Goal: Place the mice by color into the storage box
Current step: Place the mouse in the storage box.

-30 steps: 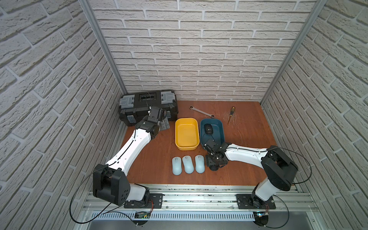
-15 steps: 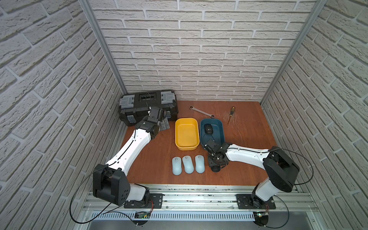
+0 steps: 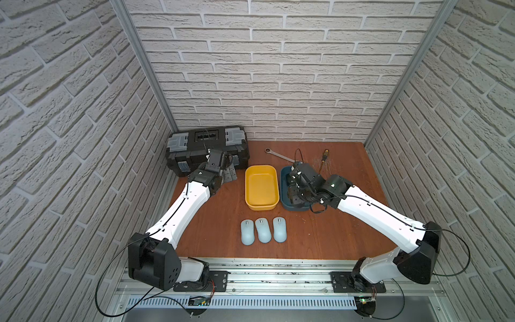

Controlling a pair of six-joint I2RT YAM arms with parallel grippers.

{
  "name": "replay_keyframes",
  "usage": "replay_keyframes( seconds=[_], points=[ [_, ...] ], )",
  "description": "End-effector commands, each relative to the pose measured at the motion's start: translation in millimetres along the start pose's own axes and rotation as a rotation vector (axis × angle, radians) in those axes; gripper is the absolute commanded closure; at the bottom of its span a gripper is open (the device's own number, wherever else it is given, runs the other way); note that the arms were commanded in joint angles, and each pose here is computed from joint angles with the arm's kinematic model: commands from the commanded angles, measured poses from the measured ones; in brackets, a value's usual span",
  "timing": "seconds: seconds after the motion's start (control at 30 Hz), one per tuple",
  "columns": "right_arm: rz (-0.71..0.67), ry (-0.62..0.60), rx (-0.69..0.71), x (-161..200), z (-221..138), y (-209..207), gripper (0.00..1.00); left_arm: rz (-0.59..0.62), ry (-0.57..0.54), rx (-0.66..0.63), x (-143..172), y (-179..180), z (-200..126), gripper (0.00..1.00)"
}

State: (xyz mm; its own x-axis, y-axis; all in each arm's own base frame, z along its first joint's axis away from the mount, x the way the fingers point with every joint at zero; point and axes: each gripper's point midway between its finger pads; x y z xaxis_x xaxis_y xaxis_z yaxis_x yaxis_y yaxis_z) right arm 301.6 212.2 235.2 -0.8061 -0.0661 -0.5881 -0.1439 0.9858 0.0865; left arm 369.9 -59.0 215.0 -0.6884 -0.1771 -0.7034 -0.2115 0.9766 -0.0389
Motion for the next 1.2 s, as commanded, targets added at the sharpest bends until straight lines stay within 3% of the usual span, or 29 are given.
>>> replay_keyframes(
  seconds=[0.0,0.23,0.47,0.83,1.17],
  points=[
    [-0.057,-0.079,0.060,-32.1,-8.0,-14.9,0.52,-0.001,-0.027,-0.007,-4.1,6.4,-8.5,0.02],
    [-0.010,-0.223,0.033,-87.3,-7.6,-18.0,0.50,-0.006,-0.029,-0.012,-2.5,9.6,-9.4,0.02],
    [0.052,-0.186,0.054,-101.9,43.9,-35.2,0.50,0.000,-0.039,-0.019,-9.3,11.6,-13.6,0.02],
    [0.111,0.064,0.096,-51.1,138.1,-56.2,0.50,0.000,-0.033,-0.030,-7.4,15.8,-11.5,0.02],
    [0.119,0.166,0.134,-15.0,178.2,-65.7,0.51,0.010,-0.018,-0.021,-2.1,13.8,-6.6,0.02]
  ],
)
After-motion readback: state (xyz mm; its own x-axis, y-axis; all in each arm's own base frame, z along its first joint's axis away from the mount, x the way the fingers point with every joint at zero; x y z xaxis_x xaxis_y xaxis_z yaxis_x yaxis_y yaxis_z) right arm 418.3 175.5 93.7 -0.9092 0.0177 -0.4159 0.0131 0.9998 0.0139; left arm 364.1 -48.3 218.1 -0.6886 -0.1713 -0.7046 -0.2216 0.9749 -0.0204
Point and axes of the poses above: each gripper's point midway between its finger pads, its own z axis out along the fingers, its own y axis along the line the jaws close on, x = y × z, and after that the axes turned 4 degrees about z, right-handed
